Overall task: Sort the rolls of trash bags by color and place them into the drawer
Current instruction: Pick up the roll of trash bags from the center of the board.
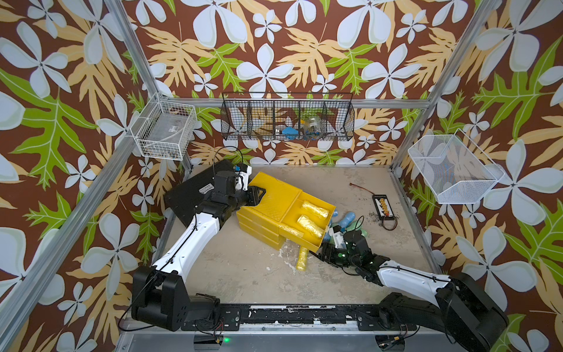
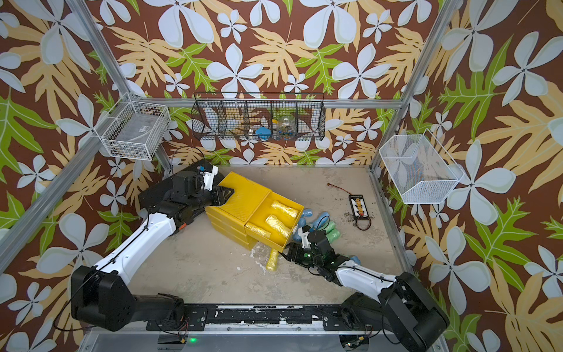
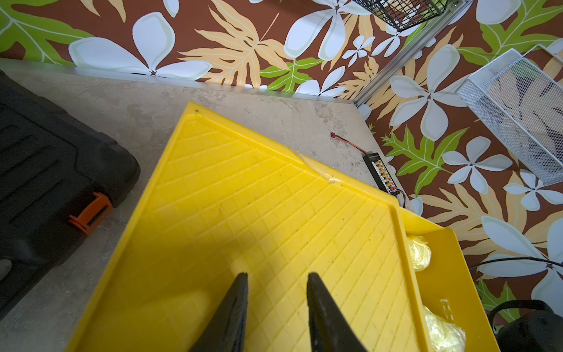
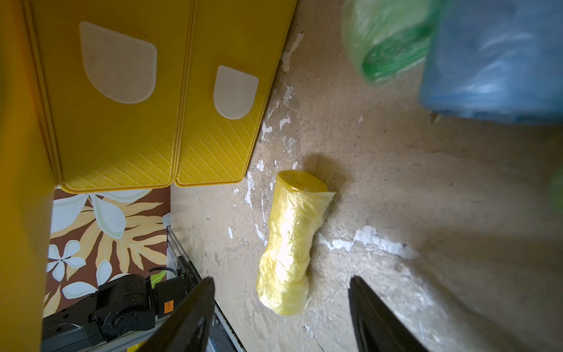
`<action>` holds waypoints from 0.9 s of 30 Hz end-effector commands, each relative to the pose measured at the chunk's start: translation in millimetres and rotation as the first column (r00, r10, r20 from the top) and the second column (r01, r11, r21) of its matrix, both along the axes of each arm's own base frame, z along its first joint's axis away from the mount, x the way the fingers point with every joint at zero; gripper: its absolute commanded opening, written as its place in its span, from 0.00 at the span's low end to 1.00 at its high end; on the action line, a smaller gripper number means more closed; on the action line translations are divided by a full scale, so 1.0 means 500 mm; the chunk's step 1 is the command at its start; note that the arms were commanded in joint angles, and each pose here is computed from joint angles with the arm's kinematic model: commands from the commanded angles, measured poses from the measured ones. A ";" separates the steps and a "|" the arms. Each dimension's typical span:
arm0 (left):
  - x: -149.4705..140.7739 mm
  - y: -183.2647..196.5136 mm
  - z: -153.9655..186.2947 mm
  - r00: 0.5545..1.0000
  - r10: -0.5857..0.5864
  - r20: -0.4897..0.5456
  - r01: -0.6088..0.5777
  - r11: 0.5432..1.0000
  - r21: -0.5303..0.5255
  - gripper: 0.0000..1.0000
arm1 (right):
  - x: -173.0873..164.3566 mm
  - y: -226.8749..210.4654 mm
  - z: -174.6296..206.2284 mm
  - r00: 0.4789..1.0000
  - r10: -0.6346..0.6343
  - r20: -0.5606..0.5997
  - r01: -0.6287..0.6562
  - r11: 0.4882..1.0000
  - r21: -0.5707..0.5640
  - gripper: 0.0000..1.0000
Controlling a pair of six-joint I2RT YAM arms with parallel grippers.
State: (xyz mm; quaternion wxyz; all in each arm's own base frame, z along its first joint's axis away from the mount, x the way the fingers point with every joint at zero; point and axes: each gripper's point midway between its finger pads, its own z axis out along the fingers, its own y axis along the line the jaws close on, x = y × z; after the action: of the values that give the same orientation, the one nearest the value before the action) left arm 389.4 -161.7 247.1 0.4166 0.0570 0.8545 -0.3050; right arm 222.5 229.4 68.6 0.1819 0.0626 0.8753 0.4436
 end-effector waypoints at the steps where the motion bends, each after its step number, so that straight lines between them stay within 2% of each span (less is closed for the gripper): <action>1: -0.018 0.011 -0.045 0.995 0.017 -0.097 -0.014 0.999 0.031 0.36 | 0.012 0.020 0.024 1.000 0.002 0.018 -0.003 0.997 0.081 0.68; 11: -0.016 0.011 -0.047 0.995 0.017 -0.098 -0.014 0.999 0.034 0.36 | 0.009 0.043 -0.002 0.999 0.021 -0.049 -0.014 0.991 0.135 0.59; 19: -0.017 0.011 -0.048 0.995 0.018 -0.099 -0.015 0.999 0.033 0.36 | 0.009 0.066 -0.022 0.997 0.038 -0.074 -0.027 0.990 0.142 0.57; 25: -0.016 0.010 -0.045 0.995 0.015 -0.094 -0.012 0.999 0.032 0.36 | 0.015 0.082 -0.043 0.994 0.038 -0.103 -0.023 0.990 0.140 0.50; 27: -0.016 0.010 -0.045 0.995 0.015 -0.094 -0.012 0.999 0.034 0.36 | 0.015 0.083 -0.053 0.993 0.032 -0.115 -0.016 0.990 0.141 0.45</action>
State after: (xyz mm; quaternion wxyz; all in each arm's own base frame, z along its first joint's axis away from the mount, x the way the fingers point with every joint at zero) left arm 390.2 -162.1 246.7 0.4168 0.0574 0.8542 -0.3053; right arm 224.4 266.2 36.7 0.1099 0.0896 0.8615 0.4876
